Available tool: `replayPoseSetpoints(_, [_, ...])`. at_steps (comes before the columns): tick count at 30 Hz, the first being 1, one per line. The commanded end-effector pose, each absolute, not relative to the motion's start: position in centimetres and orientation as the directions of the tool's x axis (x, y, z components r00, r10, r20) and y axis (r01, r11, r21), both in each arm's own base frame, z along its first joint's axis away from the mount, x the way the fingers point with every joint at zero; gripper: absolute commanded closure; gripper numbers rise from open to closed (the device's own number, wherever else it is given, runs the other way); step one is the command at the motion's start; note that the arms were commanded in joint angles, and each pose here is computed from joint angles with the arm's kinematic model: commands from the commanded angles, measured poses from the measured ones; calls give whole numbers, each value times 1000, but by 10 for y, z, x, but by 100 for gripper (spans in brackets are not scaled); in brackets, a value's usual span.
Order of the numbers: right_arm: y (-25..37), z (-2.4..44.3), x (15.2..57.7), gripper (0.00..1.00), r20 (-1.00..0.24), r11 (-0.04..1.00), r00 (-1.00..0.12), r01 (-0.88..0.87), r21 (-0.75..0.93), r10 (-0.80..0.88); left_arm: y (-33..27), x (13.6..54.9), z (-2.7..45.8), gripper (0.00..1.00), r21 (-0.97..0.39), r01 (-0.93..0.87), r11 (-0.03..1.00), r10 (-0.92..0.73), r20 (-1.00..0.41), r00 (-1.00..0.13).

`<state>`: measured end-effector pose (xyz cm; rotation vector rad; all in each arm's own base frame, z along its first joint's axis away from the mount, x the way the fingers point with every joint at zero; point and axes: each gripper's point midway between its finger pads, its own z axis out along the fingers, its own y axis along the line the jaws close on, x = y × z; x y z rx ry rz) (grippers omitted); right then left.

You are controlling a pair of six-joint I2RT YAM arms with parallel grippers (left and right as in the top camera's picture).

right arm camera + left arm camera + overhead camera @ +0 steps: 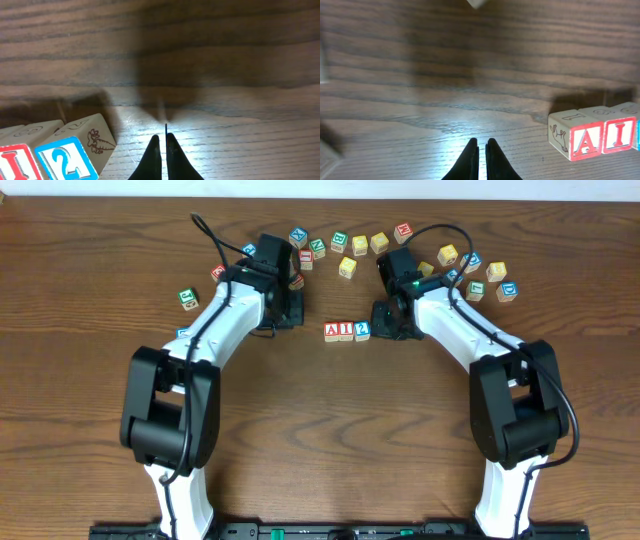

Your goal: Spell out AI2

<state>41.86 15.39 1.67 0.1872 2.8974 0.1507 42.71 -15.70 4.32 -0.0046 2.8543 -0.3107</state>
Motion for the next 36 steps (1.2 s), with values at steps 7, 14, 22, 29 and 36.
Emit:
replayPoseSetpoints(7, [168,15,416,99,-208,982,-969,98,163,131,-161,424,29,92,-224,15,975,-39,-233,-972])
replayPoseSetpoints(14, [177,4,413,99,-193,984,-975,81,162,112,-172,423,20,92,-223,38,974,-15,-230,-973])
replayPoseSetpoints(22, [179,4,413,99,-195,984,-976,68,167,101,-180,422,10,92,-222,53,974,2,-225,-974])
replayPoseSetpoints(29, [184,5,414,99,-205,983,-975,51,174,87,-190,420,11,92,-225,78,971,24,-236,-972])
replayPoseSetpoints(36, [190,6,413,99,-212,984,-975,33,175,71,-200,419,12,92,-228,105,968,46,-249,-967])
